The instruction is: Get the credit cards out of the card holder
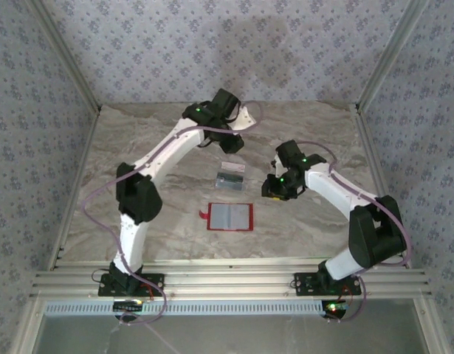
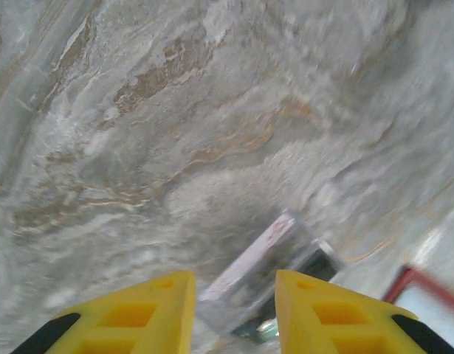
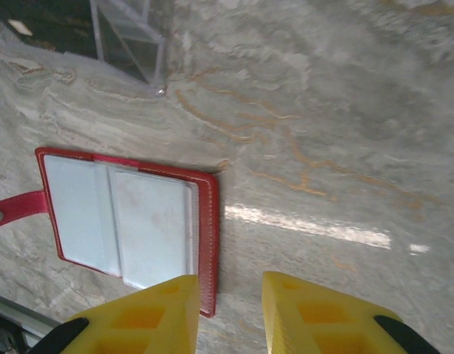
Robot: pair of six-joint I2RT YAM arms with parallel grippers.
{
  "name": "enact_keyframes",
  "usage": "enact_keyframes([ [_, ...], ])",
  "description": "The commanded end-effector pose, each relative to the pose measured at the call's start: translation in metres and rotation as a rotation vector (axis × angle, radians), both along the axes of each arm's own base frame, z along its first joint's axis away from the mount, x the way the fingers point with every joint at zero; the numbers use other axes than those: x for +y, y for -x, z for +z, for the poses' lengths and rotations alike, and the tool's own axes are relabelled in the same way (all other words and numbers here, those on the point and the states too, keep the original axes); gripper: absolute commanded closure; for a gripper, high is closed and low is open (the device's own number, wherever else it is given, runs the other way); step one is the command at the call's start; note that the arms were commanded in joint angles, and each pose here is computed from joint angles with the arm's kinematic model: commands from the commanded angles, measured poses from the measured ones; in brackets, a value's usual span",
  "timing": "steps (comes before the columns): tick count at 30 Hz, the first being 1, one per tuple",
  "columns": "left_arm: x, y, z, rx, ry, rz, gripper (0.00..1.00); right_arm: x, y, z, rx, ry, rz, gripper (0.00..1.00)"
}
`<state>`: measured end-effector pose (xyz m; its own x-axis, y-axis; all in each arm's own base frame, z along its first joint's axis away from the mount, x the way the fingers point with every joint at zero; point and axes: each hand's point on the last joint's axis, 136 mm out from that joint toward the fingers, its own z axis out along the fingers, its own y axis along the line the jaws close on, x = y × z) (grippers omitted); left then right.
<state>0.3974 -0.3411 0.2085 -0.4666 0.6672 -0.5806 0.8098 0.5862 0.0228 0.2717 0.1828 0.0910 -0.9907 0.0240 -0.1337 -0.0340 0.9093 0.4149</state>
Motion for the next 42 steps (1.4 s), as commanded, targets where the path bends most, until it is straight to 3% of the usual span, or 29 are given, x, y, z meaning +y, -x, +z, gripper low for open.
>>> enact_keyframes([
  [1, -0.014, 0.006, 0.023, 0.121, 0.281, 0.184, 0.65, 0.013, 0.006, -0.012, 0.037, -0.031, 0.001, 0.71],
  [6, -0.013, 0.030, 0.013, 0.239, 0.444, 0.286, 0.67, 0.029, 0.014, -0.028, 0.062, -0.036, 0.028, 0.71],
  [11, 0.001, 0.051, -0.011, 0.366, 0.503, 0.433, 0.68, 0.041, 0.020, -0.042, 0.081, -0.035, 0.052, 0.74],
  [16, 0.023, 0.065, -0.028, 0.420, 0.545, 0.622, 0.70, 0.047, 0.022, -0.054, 0.096, -0.025, 0.063, 0.83],
  [20, 0.025, 0.085, -0.038, 0.469, 0.604, 0.641, 0.70, 0.049, 0.023, -0.062, 0.107, -0.012, 0.069, 0.89],
  [29, 0.034, 0.118, -0.079, 0.564, 0.503, 0.715, 0.72, 0.045, 0.025, -0.078, 0.129, 0.021, 0.075, 0.91],
  [33, 0.025, 0.132, -0.095, 0.625, 0.489, 0.722, 0.76, 0.041, 0.028, -0.086, 0.145, 0.043, 0.071, 0.91],
  [37, 0.014, 0.149, -0.115, 0.696, 0.463, 0.732, 0.85, 0.039, 0.031, -0.089, 0.151, 0.048, 0.069, 0.92],
  [42, -0.010, 0.166, -0.131, 0.787, 0.436, 0.691, 0.86, 0.039, 0.033, -0.089, 0.155, 0.051, 0.073, 0.92],
])
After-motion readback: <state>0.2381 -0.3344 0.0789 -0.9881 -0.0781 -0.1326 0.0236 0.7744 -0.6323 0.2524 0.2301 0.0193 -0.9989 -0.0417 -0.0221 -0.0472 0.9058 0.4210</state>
